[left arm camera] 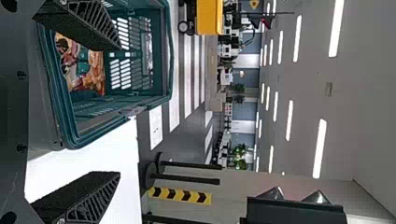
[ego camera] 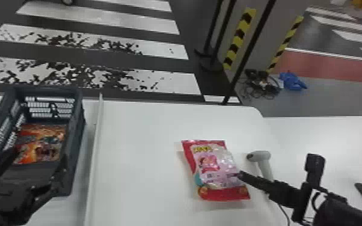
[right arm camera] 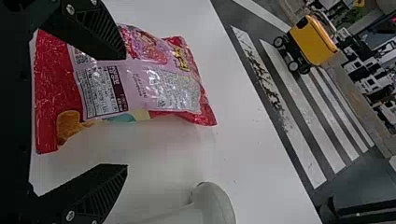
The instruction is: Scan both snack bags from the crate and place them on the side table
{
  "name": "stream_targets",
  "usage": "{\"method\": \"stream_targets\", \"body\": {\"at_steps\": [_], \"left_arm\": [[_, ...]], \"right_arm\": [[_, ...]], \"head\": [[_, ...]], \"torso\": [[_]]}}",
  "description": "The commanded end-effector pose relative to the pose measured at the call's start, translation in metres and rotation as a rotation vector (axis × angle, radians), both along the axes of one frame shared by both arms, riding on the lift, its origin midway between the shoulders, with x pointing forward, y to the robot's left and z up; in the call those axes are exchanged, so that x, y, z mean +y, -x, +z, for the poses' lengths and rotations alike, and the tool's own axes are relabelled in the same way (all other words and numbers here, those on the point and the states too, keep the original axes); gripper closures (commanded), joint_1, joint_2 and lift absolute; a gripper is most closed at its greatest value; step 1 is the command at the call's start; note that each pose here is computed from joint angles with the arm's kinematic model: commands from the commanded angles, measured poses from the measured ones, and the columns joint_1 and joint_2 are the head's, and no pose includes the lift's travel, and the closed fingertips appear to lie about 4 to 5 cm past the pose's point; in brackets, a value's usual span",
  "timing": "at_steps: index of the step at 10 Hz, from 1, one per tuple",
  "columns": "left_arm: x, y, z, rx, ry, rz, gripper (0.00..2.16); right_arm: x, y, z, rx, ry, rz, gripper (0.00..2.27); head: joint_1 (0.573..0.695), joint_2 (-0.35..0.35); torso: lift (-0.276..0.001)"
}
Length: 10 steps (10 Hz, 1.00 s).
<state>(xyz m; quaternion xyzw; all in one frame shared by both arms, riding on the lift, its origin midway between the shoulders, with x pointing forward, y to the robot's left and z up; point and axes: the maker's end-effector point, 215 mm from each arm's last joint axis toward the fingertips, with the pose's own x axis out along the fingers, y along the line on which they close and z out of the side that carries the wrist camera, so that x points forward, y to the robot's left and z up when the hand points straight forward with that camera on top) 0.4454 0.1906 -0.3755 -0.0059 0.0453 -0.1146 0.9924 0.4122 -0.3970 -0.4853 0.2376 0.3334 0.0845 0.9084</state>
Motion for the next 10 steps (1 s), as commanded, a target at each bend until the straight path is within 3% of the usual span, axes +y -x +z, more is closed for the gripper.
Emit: {"method": "stream_targets", "body": {"at_steps": [1,8,9,10], "left_arm": [[0.0,-0.001,-0.001,0.001,0.0,0.001,0.03],[0.0,-0.001,-0.007,0.009,0.004,0.0,0.03],[0.0,-0.002,-0.007,0.009,0.003,0.002,0.03],[0.0,-0.002,-0.007,0.009,0.003,0.002,0.03]], "right_arm": [[0.006,0.0,-0.01,0.016,-0.009,0.014,0.11],[0.017,-0.003,-0.038,0.069,0.01,0.156,0.13],[0.019,-0.003,-0.039,0.063,0.013,0.185,0.67],[0.019,-0.004,-0.043,0.079,0.022,0.182,1.85]], "head": [[0.695,-0.266],[0.695,-0.247],[0.695,-0.243],[0.695,-0.24]], "torso": [[-0.098],[-0.098],[-0.098],[-0.098]]}}
